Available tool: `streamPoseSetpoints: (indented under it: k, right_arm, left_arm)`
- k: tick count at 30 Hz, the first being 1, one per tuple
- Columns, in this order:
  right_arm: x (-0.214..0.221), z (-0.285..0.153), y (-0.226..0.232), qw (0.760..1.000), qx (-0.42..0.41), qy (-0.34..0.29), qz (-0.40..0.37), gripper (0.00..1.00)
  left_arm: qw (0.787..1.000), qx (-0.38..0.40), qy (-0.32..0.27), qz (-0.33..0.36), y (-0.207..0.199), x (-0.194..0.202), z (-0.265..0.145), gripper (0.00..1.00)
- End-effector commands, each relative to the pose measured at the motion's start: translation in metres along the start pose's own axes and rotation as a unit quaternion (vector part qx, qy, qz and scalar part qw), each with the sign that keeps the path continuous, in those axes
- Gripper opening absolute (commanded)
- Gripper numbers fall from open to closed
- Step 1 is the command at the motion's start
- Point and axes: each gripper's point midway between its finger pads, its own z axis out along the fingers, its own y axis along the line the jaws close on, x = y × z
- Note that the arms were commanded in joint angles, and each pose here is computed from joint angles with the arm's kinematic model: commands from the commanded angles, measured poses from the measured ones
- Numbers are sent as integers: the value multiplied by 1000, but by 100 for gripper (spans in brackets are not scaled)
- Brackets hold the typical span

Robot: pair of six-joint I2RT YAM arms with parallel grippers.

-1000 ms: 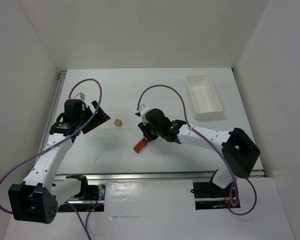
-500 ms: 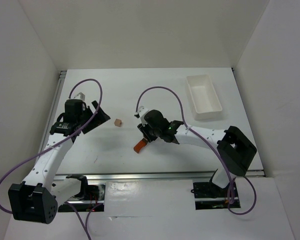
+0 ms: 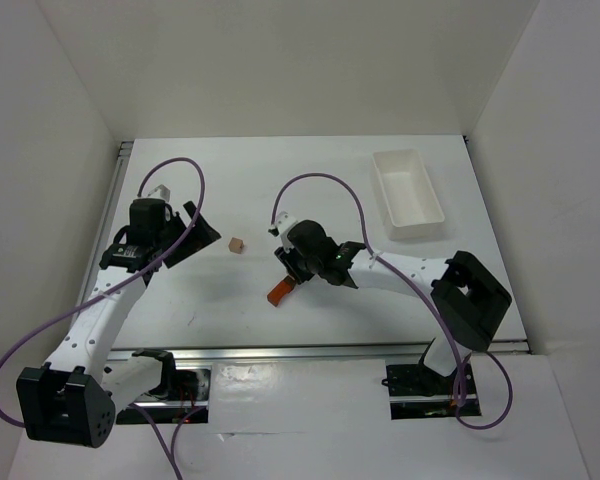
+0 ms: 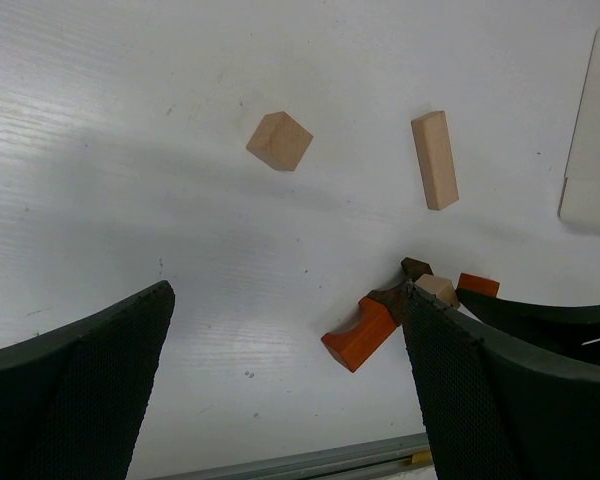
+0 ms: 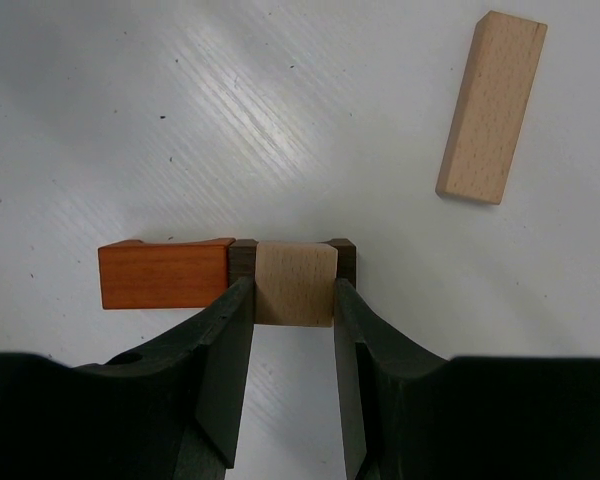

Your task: Build the wood block tower

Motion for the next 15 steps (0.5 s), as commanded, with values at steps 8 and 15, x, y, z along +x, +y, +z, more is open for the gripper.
streamPoseSetpoints:
  k: [8, 15]
  right_arm:
    - [0, 7, -3, 1000, 14, -8, -8, 7]
    - [2, 7, -3, 1000, 14, -4, -8, 7]
  left_arm:
    - [1000, 13, -12, 16, -7, -5, -2, 99]
    - [1000, 13, -12, 16, -7, -5, -2, 99]
